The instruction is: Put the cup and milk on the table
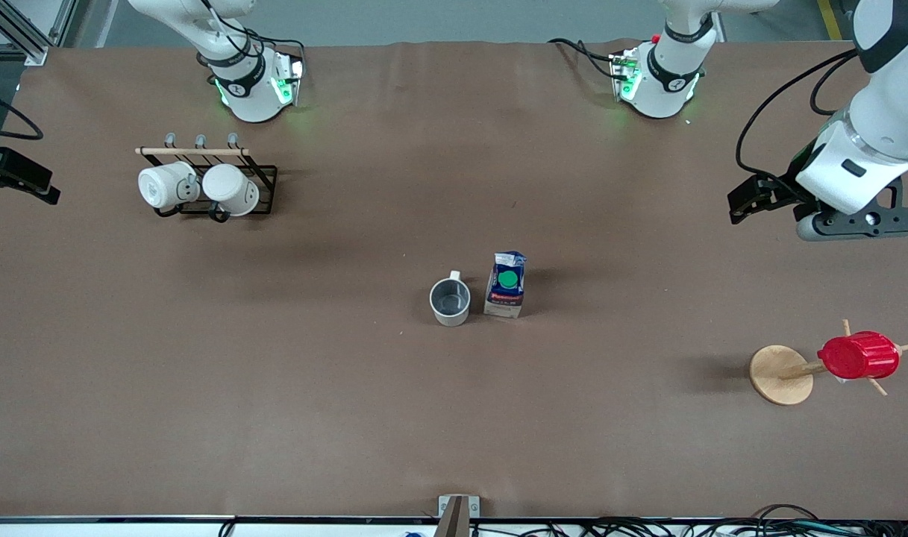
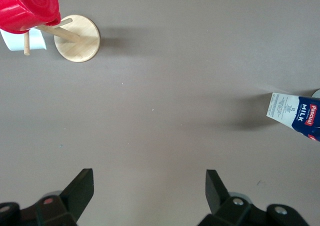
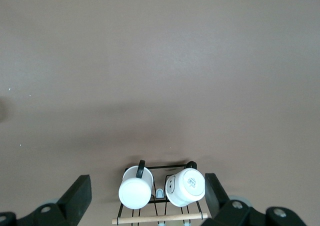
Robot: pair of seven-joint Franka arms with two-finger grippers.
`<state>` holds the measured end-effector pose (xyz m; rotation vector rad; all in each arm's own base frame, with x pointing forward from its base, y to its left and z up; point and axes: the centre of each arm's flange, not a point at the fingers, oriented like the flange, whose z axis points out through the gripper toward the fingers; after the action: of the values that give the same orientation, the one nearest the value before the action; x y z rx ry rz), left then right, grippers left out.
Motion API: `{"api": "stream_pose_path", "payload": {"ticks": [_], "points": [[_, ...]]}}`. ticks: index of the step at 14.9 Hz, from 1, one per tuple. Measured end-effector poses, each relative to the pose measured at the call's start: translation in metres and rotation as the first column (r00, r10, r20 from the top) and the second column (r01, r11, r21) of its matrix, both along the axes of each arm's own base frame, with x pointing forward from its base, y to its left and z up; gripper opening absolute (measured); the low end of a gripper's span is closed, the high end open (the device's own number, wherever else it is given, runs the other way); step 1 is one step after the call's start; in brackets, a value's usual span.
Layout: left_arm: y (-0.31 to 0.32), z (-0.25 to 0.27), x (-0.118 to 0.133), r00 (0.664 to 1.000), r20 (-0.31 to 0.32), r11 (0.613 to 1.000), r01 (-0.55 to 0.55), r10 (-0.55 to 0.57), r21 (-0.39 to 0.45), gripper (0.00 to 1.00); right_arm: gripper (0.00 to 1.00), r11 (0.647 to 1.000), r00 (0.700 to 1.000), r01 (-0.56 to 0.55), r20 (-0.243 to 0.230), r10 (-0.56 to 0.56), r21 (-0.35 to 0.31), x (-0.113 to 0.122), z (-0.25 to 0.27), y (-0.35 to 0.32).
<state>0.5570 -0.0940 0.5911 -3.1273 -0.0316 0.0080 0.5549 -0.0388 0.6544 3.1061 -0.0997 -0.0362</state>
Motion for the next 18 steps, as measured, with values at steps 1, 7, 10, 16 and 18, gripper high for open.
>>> {"api": "stream_pose_path", "payload": {"ticks": [1,7,10,16,18], "points": [[0.001,0.002,0.000,1.000,0.005,1.000,0.000,0.000,0.005,0.99,1.00,1.000,1.000,0.000,0.000,0.000,0.000,0.000,0.000,0.000],[0.005,0.005,0.002,0.999,0.034,1.000,0.001,-0.002,0.032,1.00,1.00,1.000,1.000,-0.009,-0.007,0.009,0.002,-0.001,-0.001,0.003],[0.011,0.015,0.004,0.998,0.058,1.000,0.000,-0.002,0.029,1.00,1.00,1.000,1.000,-0.018,-0.005,0.018,0.003,0.000,0.000,0.006],[0.036,0.032,0.006,0.997,0.075,1.000,0.029,-0.029,0.009,0.99,1.00,1.000,1.000,-0.021,0.007,0.021,0.004,0.001,0.001,0.008],[0.035,0.031,0.004,0.998,0.062,0.999,0.031,-0.032,0.009,0.97,1.00,1.000,1.000,-0.022,0.007,0.022,0.009,0.001,0.001,0.008]]}}
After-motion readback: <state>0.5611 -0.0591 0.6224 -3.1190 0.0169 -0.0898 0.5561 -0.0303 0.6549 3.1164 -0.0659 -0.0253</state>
